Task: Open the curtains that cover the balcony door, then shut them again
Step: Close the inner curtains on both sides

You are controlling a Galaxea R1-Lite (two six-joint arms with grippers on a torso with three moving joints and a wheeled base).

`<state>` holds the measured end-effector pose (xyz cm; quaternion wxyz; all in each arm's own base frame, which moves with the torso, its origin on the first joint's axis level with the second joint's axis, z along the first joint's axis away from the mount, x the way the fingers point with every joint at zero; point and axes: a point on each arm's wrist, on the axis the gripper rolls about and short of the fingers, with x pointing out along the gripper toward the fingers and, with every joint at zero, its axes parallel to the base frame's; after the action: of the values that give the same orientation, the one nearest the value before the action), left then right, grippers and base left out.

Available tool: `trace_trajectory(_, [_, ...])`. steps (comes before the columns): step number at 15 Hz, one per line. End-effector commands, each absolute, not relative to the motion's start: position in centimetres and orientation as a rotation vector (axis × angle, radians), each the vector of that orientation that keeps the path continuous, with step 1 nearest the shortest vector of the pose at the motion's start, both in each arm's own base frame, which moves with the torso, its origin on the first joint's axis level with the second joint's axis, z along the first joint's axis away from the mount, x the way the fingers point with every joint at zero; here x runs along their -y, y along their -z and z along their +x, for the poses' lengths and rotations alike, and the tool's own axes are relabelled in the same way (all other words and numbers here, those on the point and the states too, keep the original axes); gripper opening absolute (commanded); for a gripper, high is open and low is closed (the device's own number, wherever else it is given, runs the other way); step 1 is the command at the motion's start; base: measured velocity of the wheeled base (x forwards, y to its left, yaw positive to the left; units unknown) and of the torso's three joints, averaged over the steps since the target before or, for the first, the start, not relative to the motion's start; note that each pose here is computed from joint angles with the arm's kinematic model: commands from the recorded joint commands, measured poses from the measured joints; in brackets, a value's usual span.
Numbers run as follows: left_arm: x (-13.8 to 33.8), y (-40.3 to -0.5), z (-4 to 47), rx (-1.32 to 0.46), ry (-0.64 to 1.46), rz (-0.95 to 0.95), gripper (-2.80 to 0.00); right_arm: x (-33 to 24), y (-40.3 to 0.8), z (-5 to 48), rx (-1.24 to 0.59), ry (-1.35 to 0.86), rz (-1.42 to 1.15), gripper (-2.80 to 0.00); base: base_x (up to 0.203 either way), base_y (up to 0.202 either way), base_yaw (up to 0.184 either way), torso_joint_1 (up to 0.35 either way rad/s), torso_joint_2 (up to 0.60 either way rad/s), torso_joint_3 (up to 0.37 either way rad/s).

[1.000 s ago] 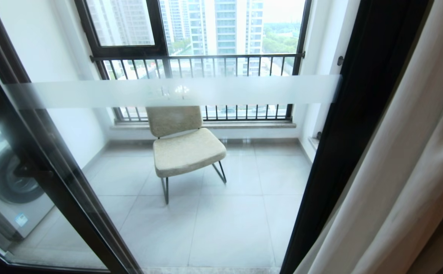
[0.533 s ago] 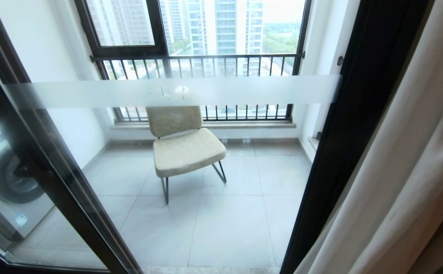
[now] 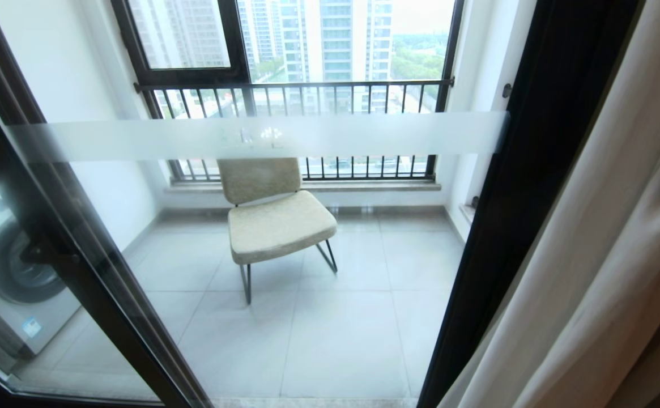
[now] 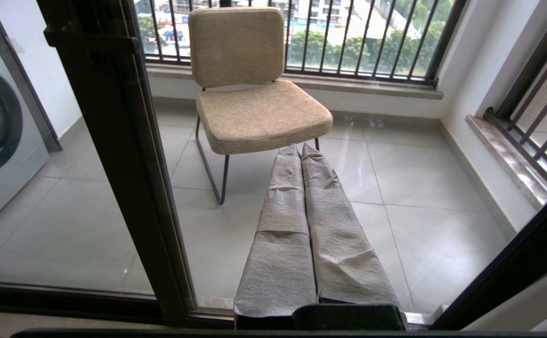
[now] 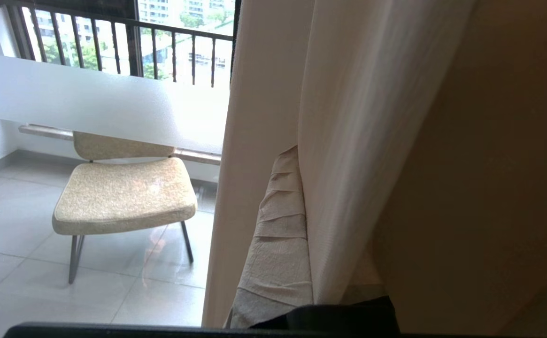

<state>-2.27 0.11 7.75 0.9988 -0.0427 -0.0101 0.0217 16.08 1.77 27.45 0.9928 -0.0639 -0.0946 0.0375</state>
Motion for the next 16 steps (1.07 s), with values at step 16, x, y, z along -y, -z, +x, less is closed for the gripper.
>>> trace_trajectory(16, [-0.11,-7.76,-2.27,0.02,-0.044,-0.085,-2.8,-1.82,-27.41,16.2,0.188,-0.077,-0.129,-2.8,0.0,0.004,-0.001,0.0,0.0,0.0])
